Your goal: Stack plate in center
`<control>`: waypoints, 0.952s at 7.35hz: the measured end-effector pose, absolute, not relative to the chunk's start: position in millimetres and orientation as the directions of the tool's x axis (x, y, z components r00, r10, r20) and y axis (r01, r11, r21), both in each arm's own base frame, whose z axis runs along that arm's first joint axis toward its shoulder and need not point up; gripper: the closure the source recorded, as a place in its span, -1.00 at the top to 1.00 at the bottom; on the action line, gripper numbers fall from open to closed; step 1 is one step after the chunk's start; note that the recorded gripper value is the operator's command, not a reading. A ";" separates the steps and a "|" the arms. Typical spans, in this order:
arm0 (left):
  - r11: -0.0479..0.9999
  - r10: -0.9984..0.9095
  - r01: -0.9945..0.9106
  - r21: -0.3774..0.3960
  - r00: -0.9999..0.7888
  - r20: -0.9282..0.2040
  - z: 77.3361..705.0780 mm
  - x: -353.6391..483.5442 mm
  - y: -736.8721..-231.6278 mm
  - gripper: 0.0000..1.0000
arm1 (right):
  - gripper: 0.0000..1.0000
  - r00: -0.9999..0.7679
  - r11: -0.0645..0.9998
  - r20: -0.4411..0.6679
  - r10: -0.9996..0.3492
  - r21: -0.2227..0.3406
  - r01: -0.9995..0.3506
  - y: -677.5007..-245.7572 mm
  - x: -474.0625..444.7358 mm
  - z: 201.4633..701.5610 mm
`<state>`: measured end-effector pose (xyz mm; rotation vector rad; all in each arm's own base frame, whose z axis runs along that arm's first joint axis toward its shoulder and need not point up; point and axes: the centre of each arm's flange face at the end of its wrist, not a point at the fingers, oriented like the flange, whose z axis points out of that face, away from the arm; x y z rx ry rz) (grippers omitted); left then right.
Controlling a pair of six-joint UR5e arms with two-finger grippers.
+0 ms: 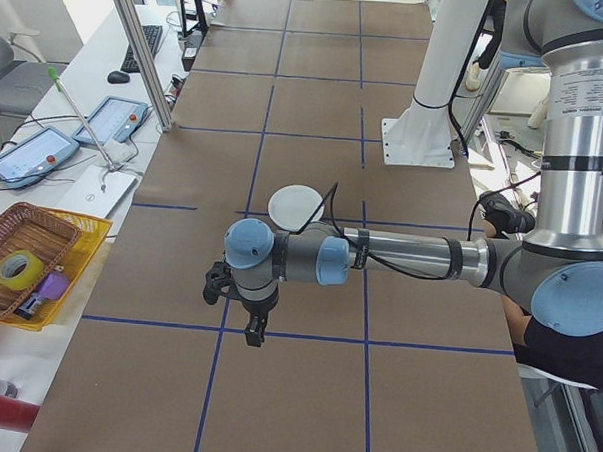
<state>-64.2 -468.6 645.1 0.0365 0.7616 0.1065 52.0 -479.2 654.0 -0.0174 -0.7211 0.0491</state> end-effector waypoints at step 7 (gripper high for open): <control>0.995 0.099 -0.068 0.072 0.719 -0.688 643.1 -70.4 -467.1 1.00 | 1.00 0.750 0.999 0.659 0.051 -0.033 -0.039 -479.2 52.2 654.1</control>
